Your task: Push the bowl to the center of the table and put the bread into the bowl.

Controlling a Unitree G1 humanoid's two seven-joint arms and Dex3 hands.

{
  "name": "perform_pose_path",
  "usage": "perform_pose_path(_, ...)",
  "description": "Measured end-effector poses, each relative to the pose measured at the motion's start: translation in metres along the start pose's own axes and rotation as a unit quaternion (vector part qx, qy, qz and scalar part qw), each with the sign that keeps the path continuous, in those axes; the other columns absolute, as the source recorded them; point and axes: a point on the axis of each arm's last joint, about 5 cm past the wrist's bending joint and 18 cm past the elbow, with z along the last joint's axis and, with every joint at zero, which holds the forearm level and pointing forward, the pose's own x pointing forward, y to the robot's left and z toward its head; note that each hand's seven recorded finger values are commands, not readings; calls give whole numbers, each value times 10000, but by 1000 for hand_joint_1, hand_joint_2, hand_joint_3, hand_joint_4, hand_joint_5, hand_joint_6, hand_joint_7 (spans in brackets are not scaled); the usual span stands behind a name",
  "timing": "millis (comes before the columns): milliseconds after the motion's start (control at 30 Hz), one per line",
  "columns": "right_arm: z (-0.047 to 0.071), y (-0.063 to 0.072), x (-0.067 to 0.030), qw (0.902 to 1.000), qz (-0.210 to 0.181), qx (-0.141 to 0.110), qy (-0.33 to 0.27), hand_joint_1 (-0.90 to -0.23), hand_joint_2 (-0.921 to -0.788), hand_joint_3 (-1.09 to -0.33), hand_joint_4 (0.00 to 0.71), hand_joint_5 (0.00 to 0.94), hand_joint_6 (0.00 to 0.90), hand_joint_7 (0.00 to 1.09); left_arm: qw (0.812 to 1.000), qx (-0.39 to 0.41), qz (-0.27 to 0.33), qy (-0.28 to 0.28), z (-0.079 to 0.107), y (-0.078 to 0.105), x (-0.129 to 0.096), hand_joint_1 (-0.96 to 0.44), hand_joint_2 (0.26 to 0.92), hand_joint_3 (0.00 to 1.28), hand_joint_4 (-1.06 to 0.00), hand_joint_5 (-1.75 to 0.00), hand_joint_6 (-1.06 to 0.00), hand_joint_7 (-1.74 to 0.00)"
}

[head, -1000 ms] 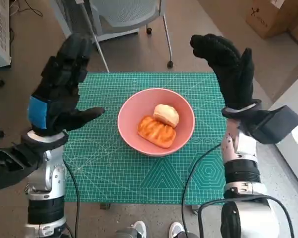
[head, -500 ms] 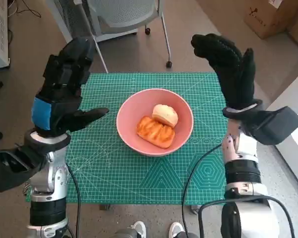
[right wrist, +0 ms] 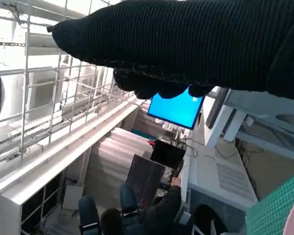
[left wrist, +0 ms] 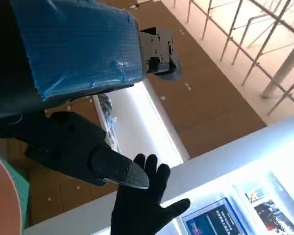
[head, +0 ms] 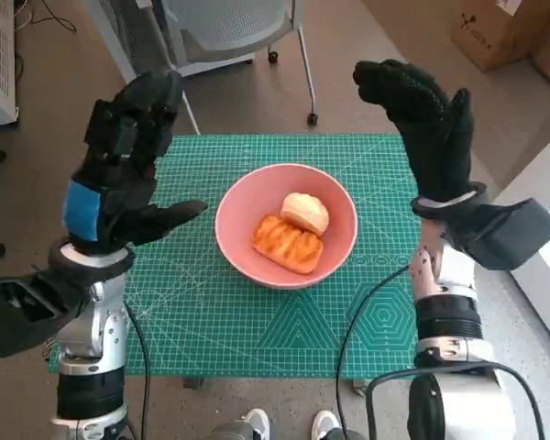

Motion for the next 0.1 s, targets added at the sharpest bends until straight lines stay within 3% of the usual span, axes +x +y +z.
perform_pose_path(100,-1,3,0,10000,-4,-1,2,-571,-921,-631,380,1,520,0,10000,-15,-5,34,1,-1,2,-385,893,1,-122,0,1,-613)
